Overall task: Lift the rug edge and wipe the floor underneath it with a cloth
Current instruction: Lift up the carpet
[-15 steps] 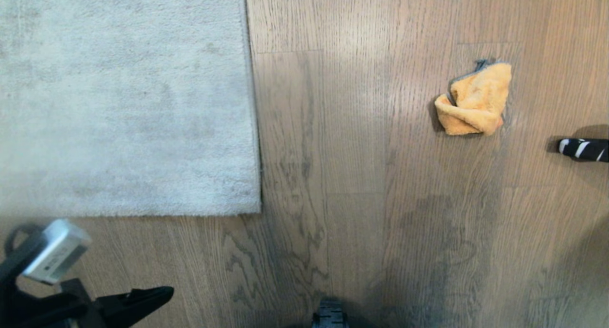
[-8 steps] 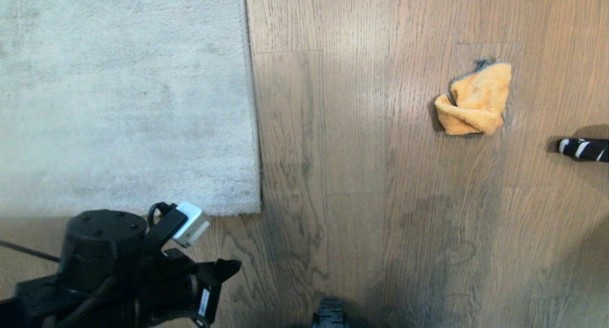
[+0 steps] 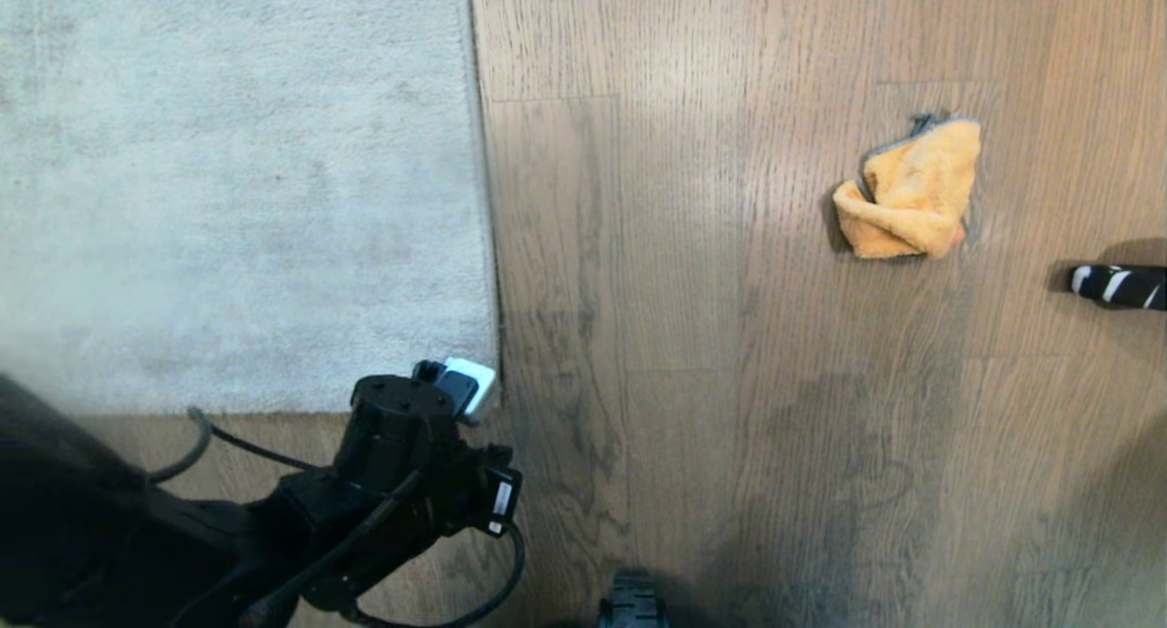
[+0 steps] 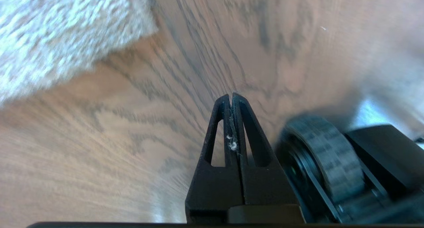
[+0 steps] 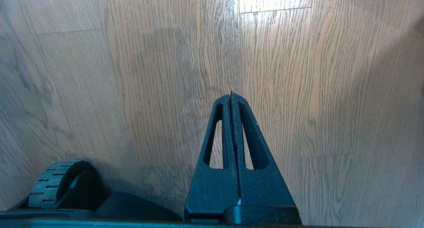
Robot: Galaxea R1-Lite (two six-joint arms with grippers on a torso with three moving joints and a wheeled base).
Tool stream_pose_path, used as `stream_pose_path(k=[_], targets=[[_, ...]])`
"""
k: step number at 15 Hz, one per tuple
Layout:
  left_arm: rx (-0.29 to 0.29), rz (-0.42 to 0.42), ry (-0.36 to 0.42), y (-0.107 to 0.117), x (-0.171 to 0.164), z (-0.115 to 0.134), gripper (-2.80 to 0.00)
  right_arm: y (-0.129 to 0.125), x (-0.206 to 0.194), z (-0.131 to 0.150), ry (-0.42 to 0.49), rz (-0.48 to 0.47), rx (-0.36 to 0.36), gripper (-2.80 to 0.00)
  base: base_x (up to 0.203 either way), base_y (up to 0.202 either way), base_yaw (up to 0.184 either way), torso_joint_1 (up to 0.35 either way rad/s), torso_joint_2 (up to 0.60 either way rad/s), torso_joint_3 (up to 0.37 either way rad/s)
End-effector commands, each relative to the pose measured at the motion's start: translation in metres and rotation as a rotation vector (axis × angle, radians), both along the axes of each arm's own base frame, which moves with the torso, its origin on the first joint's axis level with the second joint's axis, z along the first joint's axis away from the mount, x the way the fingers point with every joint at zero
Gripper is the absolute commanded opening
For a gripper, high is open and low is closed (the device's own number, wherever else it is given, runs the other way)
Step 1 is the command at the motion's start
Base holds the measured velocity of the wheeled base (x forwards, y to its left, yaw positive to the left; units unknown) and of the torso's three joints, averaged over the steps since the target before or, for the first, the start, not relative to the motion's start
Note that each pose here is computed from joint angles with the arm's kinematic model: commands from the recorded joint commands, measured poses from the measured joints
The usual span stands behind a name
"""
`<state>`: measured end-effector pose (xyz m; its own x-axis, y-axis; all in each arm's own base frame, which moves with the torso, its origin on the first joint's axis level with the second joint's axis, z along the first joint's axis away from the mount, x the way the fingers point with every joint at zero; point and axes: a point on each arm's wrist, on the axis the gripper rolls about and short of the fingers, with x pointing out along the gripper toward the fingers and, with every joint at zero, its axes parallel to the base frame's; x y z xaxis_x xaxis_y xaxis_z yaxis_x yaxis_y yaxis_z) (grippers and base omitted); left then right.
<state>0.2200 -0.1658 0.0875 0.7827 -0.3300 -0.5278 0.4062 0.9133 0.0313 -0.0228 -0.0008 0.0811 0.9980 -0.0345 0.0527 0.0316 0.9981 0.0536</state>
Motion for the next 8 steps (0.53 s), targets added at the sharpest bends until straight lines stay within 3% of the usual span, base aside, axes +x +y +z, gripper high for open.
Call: stream_pose_path(k=[1,3,7,8], targets=[[0.026,0.017,0.013,-0.009,0.013,-0.012,-2.8,0.0,0.0,0.0,-0.001,-0.001,0.0,-2.8,0.0,0.0,0.0,0.0,0.0,0.0],[0.077,0.026,-0.01,-0.01,0.017,-0.014,-2.8,0.0,0.0,0.0,-0.001,-0.001,0.0,-2.8,0.0,0.0,0.0,0.0,0.0,0.0],[0.06,0.04,-0.06,-0.015,0.029,-0.003,-2.8,0.0,0.0,0.0,-0.001,-0.001,0.0,-2.8,0.0,0.0,0.0,0.0,0.0,0.0],[0.061,0.04,-0.063,-0.015,0.029,-0.003,-1.83,0.0,0.0,0.0,-0.001,-0.001,0.0,-2.8,0.0,0.0,0.0,0.0,0.0,0.0]])
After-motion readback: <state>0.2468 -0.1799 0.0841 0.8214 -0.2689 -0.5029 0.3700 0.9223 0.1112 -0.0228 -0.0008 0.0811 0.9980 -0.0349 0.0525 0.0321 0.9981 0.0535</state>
